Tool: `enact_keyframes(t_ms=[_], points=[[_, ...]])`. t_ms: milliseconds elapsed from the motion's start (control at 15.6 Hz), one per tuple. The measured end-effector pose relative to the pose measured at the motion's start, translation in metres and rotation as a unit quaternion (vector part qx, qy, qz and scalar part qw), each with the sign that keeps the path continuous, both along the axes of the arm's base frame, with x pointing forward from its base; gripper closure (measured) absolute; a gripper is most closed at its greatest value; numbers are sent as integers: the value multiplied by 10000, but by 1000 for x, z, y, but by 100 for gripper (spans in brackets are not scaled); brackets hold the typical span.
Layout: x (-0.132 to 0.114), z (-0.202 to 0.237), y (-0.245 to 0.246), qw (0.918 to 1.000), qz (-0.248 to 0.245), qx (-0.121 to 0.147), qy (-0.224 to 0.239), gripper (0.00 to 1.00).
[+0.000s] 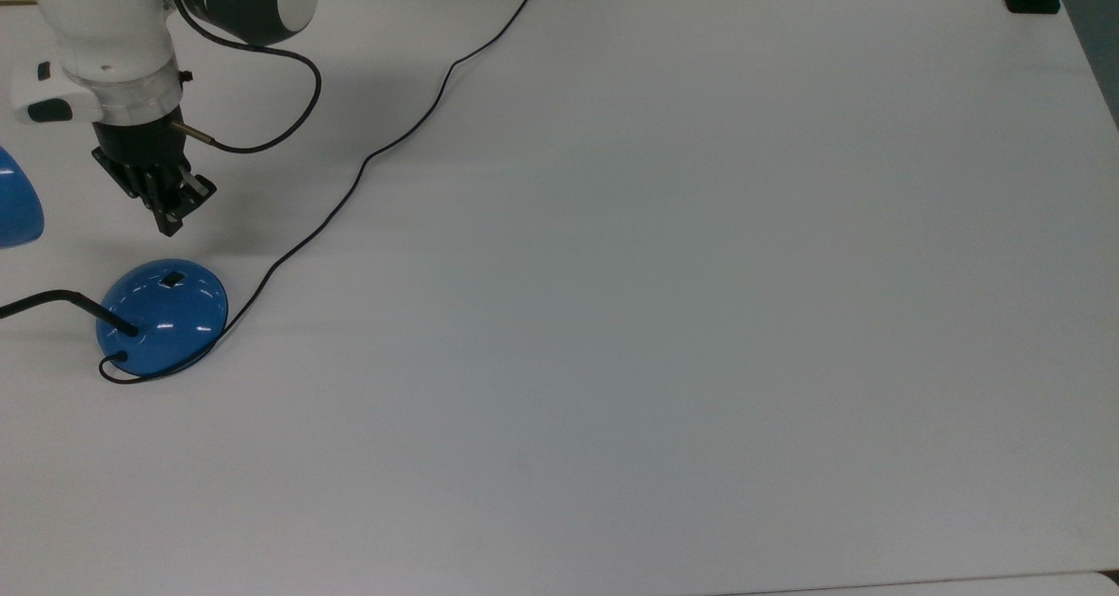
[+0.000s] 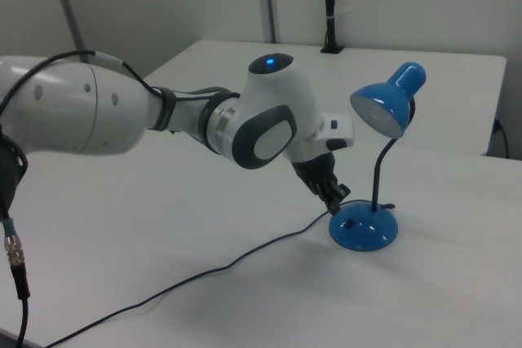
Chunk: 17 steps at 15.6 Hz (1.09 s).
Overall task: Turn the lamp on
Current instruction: 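Lower the gripper and press the switch on the lamp base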
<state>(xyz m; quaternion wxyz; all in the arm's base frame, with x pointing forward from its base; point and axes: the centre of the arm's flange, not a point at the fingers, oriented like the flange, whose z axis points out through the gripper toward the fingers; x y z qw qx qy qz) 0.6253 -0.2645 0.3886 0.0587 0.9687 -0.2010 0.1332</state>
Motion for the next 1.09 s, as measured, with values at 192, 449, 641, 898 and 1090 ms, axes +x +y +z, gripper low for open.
enact_keyframes(t_ms=[192,449,641,898,1090], points=[[3,-10,1,10000,18,-1,-1,99],[10,-22,1,9997,60,-89,-222,99],[15,-36,-1,9993,74,-138,-328,99],[17,-42,-4,9989,70,-174,-419,99],[16,-45,-6,9990,49,-173,-417,99]])
